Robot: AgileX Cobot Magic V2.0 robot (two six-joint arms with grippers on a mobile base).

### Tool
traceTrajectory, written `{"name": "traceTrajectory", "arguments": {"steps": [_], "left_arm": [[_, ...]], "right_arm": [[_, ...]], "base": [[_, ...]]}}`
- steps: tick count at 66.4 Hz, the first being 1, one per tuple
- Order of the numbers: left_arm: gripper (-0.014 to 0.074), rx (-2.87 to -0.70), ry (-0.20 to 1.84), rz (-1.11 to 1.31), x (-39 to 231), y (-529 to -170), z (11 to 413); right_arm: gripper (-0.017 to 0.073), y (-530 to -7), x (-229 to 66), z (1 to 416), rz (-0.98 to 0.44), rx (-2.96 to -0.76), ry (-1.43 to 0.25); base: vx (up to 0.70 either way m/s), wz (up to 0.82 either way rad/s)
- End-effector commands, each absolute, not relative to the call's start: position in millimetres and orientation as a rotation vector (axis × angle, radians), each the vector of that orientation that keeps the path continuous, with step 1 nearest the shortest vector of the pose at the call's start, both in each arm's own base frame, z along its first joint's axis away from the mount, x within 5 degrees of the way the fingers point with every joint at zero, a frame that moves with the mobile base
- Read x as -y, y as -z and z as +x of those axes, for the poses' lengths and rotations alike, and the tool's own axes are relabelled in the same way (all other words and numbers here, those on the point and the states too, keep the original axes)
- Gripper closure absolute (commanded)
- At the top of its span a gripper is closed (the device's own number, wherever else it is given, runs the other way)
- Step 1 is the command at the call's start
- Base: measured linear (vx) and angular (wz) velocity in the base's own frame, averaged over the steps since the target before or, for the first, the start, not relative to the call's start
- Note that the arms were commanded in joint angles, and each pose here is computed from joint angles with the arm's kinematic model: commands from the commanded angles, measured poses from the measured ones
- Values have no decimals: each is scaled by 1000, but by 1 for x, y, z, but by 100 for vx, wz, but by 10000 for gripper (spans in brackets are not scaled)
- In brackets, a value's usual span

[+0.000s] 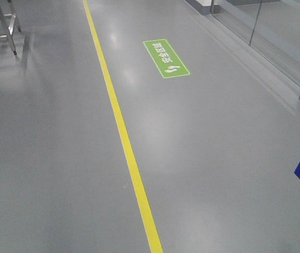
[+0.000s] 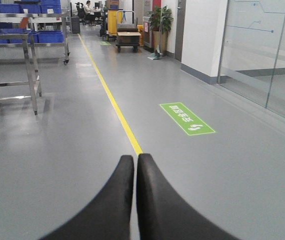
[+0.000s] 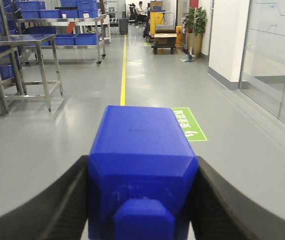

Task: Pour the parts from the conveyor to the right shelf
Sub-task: 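Drive along the yellow floor line toward the blue-bin shelves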

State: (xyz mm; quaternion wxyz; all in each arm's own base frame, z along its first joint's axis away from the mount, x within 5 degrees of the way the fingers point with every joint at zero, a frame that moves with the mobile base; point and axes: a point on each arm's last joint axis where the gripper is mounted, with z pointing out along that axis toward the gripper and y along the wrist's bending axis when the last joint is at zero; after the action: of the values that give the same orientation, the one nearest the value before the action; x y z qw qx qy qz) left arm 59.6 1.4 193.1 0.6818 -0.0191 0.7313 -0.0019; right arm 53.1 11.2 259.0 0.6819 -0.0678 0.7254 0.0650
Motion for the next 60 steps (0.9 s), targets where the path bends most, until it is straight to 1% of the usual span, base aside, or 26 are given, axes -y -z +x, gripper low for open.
{"name": "traceTrajectory", "arguments": {"steps": [1,33,60], "left_arm": [[599,-1556,16,-55,-1,-206,60],[599,-1556,16,-55,-1,-206,60],[599,-1556,16,-55,-1,-206,60]], "right_arm": [[564,-274,-10,54,-144,-1538,-135],[564,-274,-10,54,-144,-1538,-135],[564,-274,-10,54,-144,-1538,-135]], "base": [[50,16],[53,19],[61,14]]}}
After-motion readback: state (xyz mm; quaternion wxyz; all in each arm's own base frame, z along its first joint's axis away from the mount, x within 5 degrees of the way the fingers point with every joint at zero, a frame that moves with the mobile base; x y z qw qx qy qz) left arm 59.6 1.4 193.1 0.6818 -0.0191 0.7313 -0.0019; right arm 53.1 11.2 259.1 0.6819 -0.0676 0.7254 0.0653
